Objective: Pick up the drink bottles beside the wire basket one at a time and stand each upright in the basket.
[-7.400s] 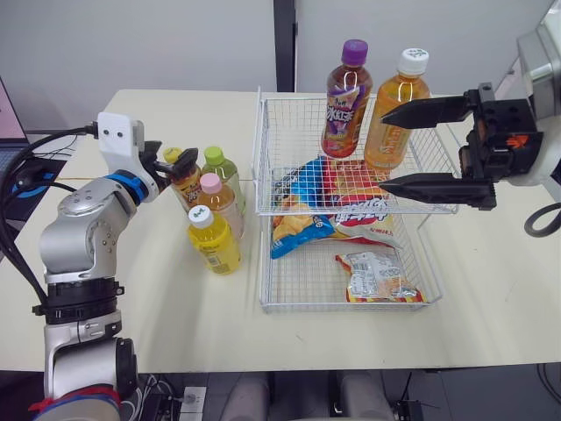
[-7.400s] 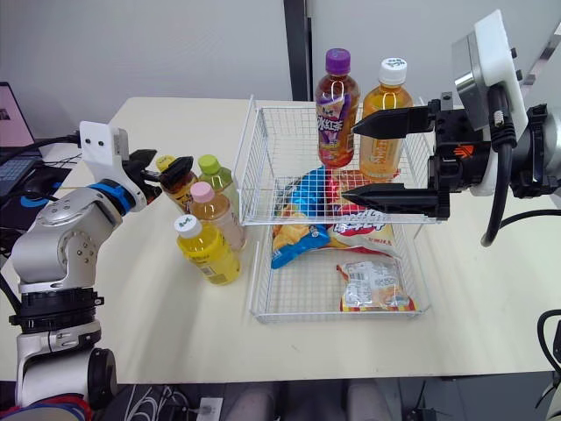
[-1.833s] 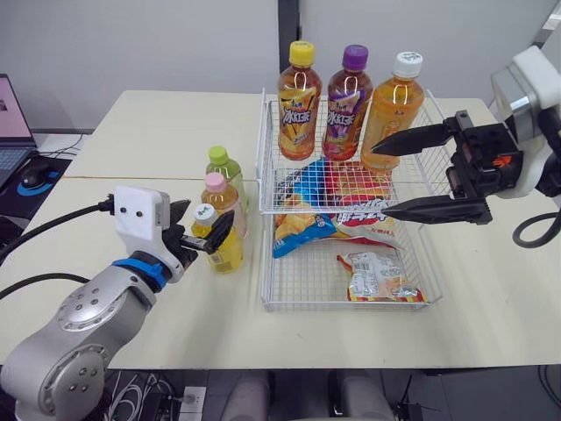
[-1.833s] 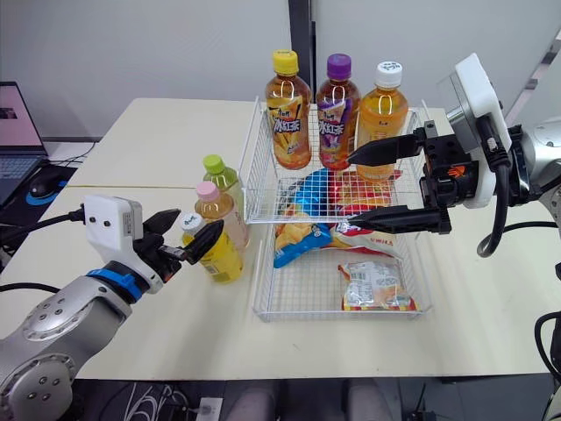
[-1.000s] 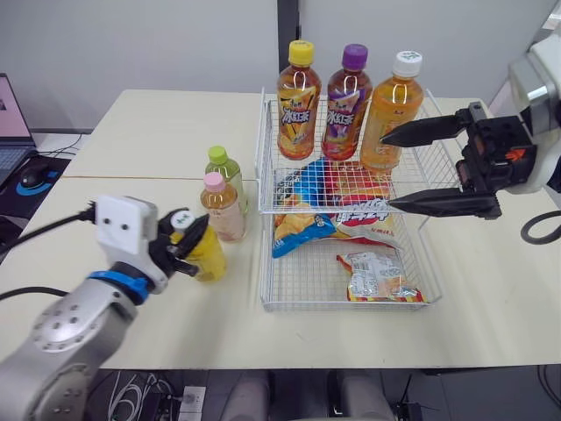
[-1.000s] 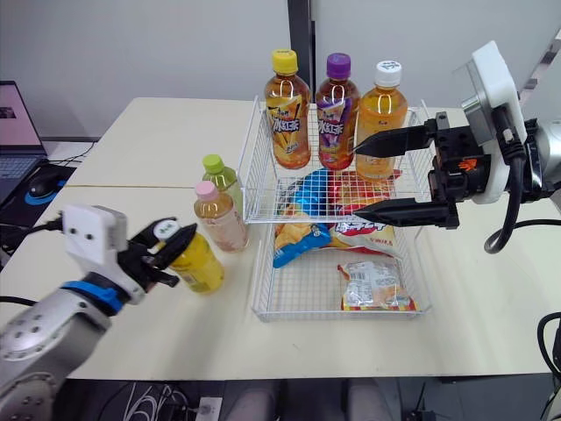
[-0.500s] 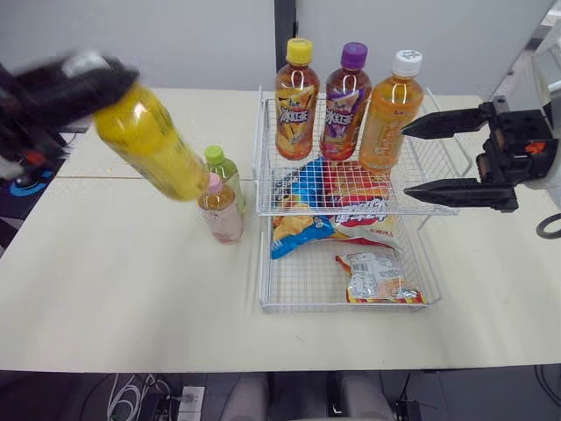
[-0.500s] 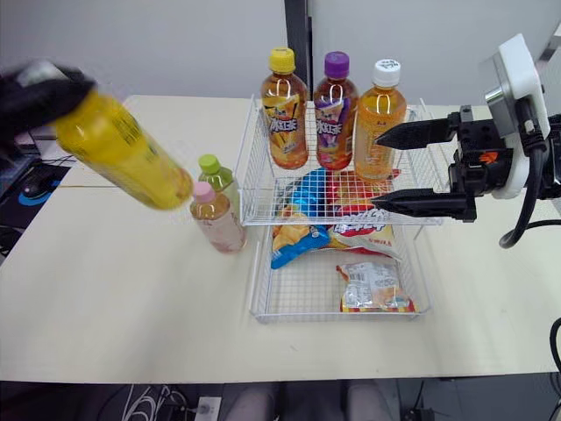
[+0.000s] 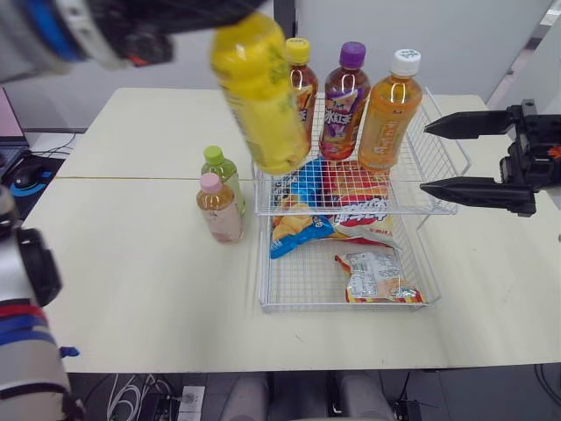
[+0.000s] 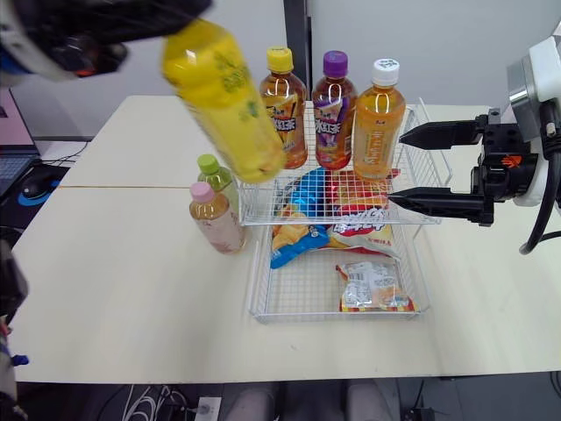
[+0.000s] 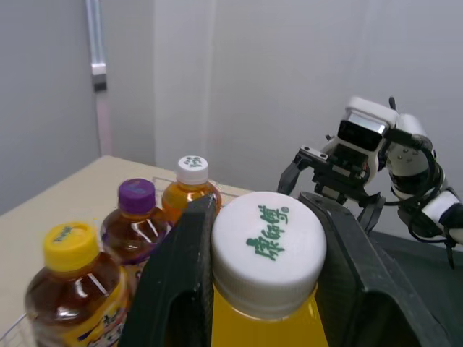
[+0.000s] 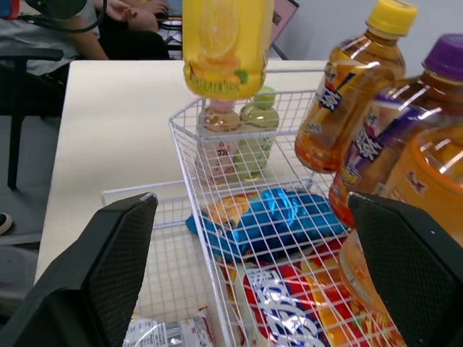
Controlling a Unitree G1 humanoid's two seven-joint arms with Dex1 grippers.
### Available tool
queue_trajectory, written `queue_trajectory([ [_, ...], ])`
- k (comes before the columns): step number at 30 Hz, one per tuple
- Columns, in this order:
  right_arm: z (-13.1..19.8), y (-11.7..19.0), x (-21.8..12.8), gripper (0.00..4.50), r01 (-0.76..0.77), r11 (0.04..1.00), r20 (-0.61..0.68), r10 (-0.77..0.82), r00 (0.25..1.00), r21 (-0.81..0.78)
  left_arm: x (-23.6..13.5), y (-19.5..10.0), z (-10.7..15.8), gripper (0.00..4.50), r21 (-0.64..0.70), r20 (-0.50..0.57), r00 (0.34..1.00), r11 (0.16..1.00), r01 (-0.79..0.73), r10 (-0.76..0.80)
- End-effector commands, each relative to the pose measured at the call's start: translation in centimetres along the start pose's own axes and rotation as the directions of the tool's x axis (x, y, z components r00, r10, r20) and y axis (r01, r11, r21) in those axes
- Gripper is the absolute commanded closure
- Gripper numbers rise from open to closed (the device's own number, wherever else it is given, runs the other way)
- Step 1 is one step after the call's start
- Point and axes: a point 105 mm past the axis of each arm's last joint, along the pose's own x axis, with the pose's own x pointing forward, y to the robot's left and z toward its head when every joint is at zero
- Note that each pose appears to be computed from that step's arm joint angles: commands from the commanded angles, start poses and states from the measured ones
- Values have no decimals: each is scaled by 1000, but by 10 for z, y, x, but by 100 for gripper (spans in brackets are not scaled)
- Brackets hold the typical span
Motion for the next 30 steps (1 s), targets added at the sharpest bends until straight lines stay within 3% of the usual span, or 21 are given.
queue_trajectory([
  [1,11,3,-15,0,62,996,4,-62,998,-67,19,-6,11,312,119,19,998,991,54,-57],
  [16,3,9,-38,0,202,978,-20,-204,979,-52,117,8,-47,312,204,-55,987,966,160,-152],
  [30,1,7,-44,0,251,967,-18,-252,968,-44,140,13,-57,312,137,-43,981,971,194,-190],
])
